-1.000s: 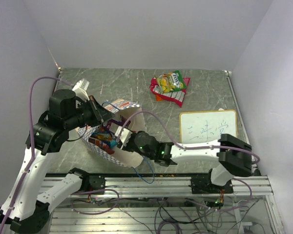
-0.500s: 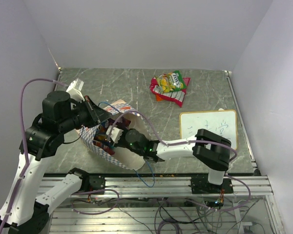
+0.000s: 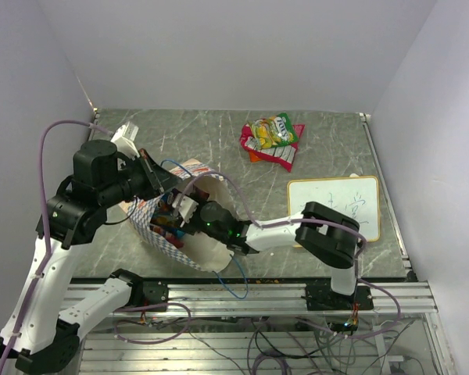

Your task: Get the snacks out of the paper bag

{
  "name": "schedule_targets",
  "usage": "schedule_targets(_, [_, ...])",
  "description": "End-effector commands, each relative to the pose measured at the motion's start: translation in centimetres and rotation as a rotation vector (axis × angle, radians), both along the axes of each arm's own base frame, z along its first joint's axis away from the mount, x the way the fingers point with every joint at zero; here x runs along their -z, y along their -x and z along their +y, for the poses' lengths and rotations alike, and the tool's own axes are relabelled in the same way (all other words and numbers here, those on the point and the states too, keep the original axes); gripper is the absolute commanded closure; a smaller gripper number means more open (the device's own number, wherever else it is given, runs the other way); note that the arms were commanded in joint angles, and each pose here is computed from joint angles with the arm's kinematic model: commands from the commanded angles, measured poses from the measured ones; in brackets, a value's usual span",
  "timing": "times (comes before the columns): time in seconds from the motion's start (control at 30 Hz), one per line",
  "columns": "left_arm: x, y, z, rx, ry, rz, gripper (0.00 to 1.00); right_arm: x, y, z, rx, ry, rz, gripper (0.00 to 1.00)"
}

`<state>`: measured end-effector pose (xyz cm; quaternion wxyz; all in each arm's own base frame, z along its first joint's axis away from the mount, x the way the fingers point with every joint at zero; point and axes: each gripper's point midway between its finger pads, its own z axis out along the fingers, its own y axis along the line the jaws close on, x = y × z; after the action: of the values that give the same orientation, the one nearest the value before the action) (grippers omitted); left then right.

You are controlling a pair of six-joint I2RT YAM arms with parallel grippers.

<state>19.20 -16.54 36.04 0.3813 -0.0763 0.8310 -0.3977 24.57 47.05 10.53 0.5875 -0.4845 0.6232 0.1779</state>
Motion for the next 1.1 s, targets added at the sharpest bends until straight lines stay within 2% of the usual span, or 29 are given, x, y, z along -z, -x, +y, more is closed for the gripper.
schedule_targets(0.0, [-2.6,0.9,-0.4,0.042,0.038,-0.081,0.93,-0.4,-2.1,1.4,0.055,-0.013,-0.042,0.39])
schedule_targets(0.2, [-1.8,1.2,0.0,0.042,-0.005,-0.042,0.93,0.0,-4.4,0.8,0.137,0.007,-0.031,0.40])
schedule_targets(0.37, [-1.7,0.9,0.7,0.011,-0.040,-0.037,0.93,1.7,-5.2,0.5,0.138,0.035,-0.005,0.49])
schedule_targets(0.47, [-1.5,1.0,1.1,-0.018,-0.047,-0.027,0.93,1.8,-5.2,0.7,0.121,0.032,0.000,0.51])
schedule_targets(0.57, [-1.4,1.0,1.2,-0.030,-0.038,-0.023,0.93,2.2,-5.1,0.8,0.111,0.044,0.008,0.47])
schedule_targets(0.67, [-1.1,0.7,1.4,-0.051,-0.038,-0.011,0.93,3.2,-5.8,0.1,0.167,0.039,0.026,0.36])
schedule_targets(0.8, [-0.6,0.4,1.6,-0.090,-0.027,0.004,0.93,3.7,-6.7,0.1,0.171,0.052,0.036,0.37])
schedule_targets(0.9, [-0.4,0.2,1.7,-0.107,-0.017,0.009,0.93,3.4,-6.4,0.6,0.115,0.063,0.032,0.46])
schedule_targets(1.0, [-0.4,0.0,2.1,-0.134,-0.023,0.007,0.93,2.0,-5.5,1.1,0.039,0.052,0.036,0.73])
schedule_targets(1.07, [-0.3,-0.3,2.3,-0.149,-0.030,0.005,0.93,1.4,-4.9,1.2,0.002,0.038,0.054,0.82])
